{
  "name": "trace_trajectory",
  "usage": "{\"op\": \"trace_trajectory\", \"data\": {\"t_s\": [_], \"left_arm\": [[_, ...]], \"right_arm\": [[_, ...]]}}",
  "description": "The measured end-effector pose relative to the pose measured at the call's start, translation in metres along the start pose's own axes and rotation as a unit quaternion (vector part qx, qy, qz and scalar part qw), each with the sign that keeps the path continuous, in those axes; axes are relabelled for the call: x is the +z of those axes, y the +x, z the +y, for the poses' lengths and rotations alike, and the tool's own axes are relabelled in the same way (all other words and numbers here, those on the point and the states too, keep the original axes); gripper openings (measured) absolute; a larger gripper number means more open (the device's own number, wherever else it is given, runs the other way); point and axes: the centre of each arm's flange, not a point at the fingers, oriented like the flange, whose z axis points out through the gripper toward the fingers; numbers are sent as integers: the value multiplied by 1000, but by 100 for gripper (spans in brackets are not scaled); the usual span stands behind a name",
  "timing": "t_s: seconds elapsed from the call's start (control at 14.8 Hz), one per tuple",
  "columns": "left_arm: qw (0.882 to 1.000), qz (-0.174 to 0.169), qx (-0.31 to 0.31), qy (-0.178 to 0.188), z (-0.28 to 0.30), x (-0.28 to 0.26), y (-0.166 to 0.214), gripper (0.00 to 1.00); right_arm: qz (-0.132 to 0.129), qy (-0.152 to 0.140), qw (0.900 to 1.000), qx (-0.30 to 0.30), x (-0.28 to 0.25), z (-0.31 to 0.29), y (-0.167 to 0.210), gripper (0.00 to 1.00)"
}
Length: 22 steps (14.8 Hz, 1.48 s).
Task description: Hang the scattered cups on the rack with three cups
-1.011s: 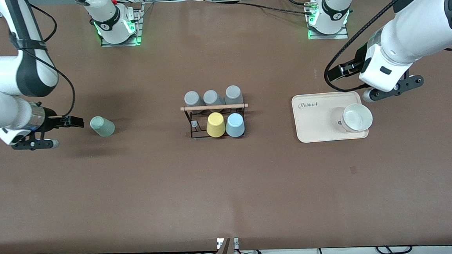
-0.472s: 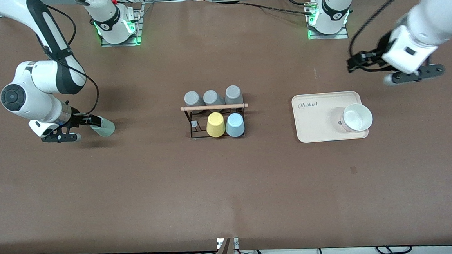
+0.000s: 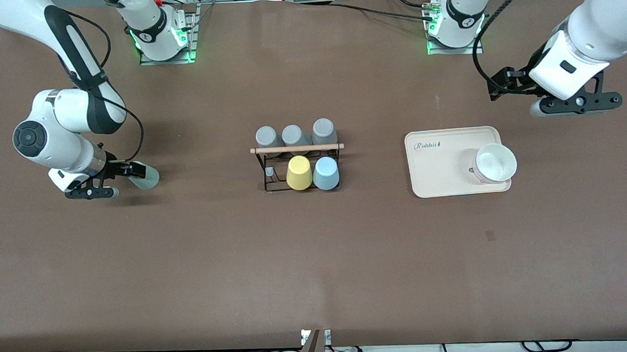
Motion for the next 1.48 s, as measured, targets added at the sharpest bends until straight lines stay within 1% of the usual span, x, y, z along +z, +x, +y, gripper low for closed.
{"op": "trace_trajectory", "data": {"t_s": [0.27, 0.74, 0.81, 0.88, 0.94, 1.08, 1.28, 1.42, 1.48], "left_arm": [[1000, 6, -20, -3, -23, -2, 3, 100], [1000, 17, -25, -1, -20, 1, -3, 100], [1000, 19, -25, -1, -19, 0, -3, 100], [999, 20, -25, -1, -19, 0, -4, 100], [999, 21, -25, -1, -19, -1, -4, 100], [999, 21, -26, -4, -20, -1, -4, 100], [999, 21, -29, -9, -22, -2, -4, 100], [999, 19, -29, -11, -22, -2, -4, 100], [999, 15, -30, -10, -23, -1, -5, 100]], "right_arm": [[-6, 0, 1000, -6, 7, -7, 0, 100], [-11, -1, 1000, -15, 10, -17, -2, 100], [-13, -1, 1000, -15, 12, -17, -2, 94], [-16, -1, 1000, -15, 14, -17, -2, 94], [-21, -1, 1000, -14, 17, -17, -3, 89], [-31, -1, 999, -13, 18, -16, -4, 69], [-45, -1, 999, -16, 2, -18, 4, 67], [-54, -2, 998, -24, -27, -26, 20, 67], [-54, -3, 998, -32, -49, -36, 30, 67]]}}
